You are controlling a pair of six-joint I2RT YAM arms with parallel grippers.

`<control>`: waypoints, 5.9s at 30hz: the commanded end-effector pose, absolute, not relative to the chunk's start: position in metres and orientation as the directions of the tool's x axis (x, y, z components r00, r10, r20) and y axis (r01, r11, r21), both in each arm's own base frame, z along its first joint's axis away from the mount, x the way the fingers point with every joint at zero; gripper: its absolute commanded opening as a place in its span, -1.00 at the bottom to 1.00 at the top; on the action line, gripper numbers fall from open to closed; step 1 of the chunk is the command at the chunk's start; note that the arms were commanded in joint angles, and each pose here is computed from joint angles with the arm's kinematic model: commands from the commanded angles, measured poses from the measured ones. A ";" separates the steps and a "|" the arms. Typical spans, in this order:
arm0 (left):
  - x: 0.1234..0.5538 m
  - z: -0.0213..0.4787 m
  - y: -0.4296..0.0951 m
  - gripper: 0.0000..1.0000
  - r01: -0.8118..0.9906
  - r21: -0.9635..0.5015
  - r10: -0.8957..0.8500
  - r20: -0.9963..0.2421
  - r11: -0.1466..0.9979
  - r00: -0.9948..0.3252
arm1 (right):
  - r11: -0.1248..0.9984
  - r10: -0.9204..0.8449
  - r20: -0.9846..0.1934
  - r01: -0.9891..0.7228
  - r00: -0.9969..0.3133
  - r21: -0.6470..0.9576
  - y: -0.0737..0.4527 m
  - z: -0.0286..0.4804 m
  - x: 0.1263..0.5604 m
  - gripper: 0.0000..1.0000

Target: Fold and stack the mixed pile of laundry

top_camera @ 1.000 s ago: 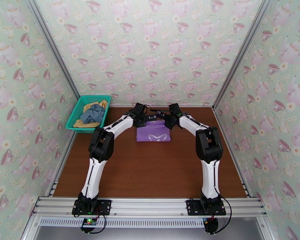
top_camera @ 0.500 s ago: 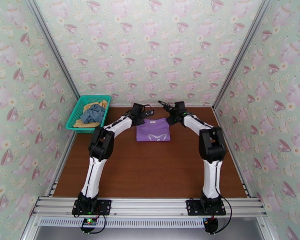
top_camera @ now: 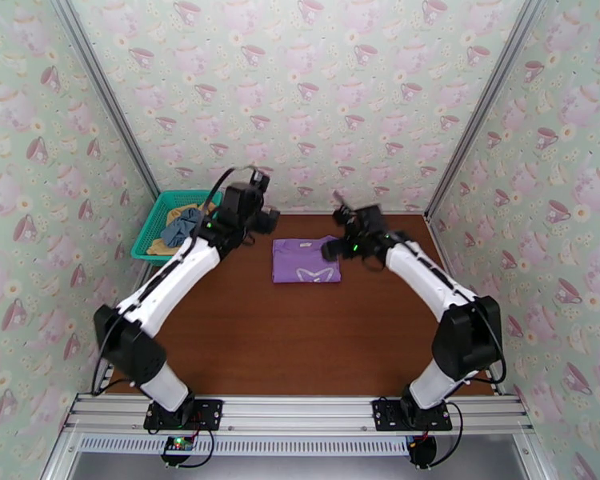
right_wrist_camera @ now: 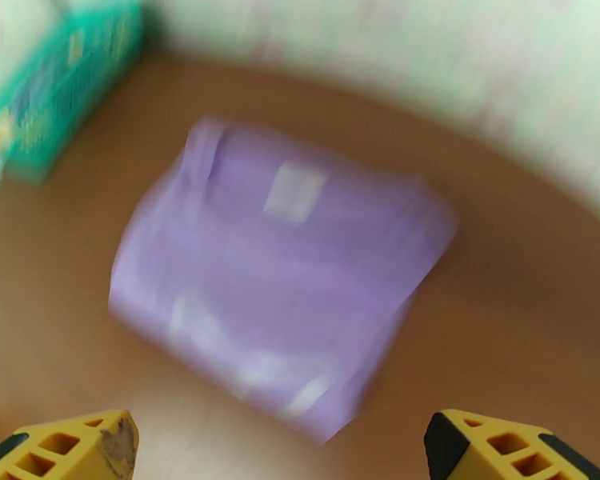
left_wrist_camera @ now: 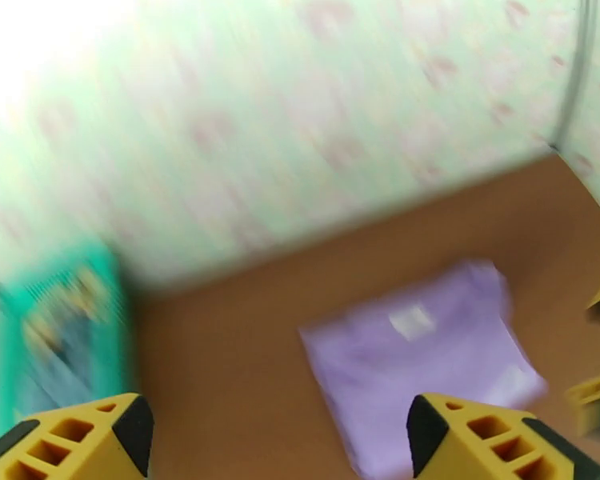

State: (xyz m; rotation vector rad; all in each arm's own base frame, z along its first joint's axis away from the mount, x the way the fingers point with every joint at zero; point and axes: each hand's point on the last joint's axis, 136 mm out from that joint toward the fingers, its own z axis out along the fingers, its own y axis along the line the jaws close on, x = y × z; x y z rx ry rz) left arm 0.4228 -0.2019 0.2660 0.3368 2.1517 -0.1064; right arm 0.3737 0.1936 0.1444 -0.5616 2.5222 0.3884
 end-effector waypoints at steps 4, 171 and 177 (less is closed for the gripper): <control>0.346 0.208 -0.232 0.91 0.313 -0.126 0.142 -0.695 0.941 -0.705 | 0.982 -0.081 -0.747 -0.182 -0.660 0.054 0.137 0.252 0.322 1.00; 0.321 0.123 -0.323 -1.00 0.269 -0.314 0.068 -0.529 0.910 -0.846 | 0.946 0.004 -0.595 -0.191 -0.804 0.263 0.152 0.137 0.249 0.10; 0.304 0.080 -0.390 -0.33 0.360 -0.287 0.205 -0.454 0.888 -0.867 | 0.981 0.010 -0.582 -0.104 -0.813 0.162 0.125 0.142 0.249 0.19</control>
